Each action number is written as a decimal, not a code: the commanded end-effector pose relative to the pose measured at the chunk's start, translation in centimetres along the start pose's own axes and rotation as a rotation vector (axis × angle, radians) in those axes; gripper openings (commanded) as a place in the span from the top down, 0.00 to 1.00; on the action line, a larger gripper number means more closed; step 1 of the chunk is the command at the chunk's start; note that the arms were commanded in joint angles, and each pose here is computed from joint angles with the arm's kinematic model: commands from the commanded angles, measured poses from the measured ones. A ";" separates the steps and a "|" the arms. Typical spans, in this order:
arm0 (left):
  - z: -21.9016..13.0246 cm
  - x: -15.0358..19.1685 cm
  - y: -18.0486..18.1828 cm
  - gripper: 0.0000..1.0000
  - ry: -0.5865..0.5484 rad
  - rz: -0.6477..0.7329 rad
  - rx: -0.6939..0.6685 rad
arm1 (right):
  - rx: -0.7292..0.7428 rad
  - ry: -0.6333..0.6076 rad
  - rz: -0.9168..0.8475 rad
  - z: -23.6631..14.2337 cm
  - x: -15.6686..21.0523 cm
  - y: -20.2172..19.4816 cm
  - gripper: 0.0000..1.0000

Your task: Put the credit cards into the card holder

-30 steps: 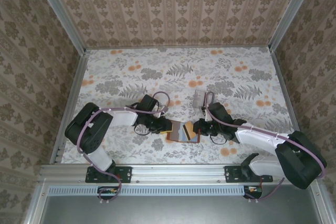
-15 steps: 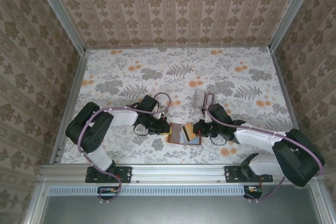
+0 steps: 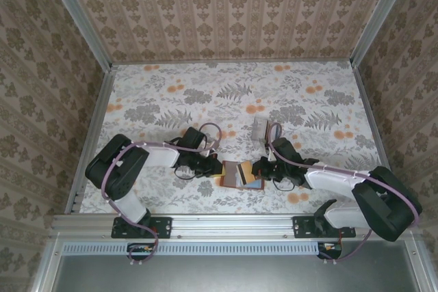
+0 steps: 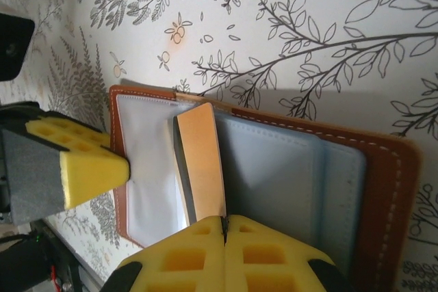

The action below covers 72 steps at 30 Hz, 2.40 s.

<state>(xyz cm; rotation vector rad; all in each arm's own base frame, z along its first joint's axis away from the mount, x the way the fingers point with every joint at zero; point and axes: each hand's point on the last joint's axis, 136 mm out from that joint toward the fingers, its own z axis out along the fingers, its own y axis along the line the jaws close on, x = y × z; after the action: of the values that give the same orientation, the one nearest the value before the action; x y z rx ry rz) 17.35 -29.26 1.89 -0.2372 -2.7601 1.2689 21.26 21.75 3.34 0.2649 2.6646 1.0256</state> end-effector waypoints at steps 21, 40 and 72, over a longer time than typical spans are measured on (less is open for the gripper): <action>1.9 0.4 1.5 1.00 -0.079 -0.132 -0.049 | 0.112 -0.236 0.076 -0.2 -1.2 -2.9 1.00; 1.8 0.2 1.4 1.00 -0.118 -0.141 -0.067 | 0.068 -0.145 0.020 3.3 0.4 1.7 0.91; -0.2 -0.5 -1.3 0.71 -0.165 -0.020 0.077 | 0.140 -0.064 -0.184 3.2 1.3 1.8 0.81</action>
<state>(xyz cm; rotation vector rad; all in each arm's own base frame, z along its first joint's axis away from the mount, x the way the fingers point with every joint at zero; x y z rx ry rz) 17.75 -30.44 2.86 -0.1007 -2.8290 1.4185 21.56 25.15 2.49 0.1310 2.6204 0.7837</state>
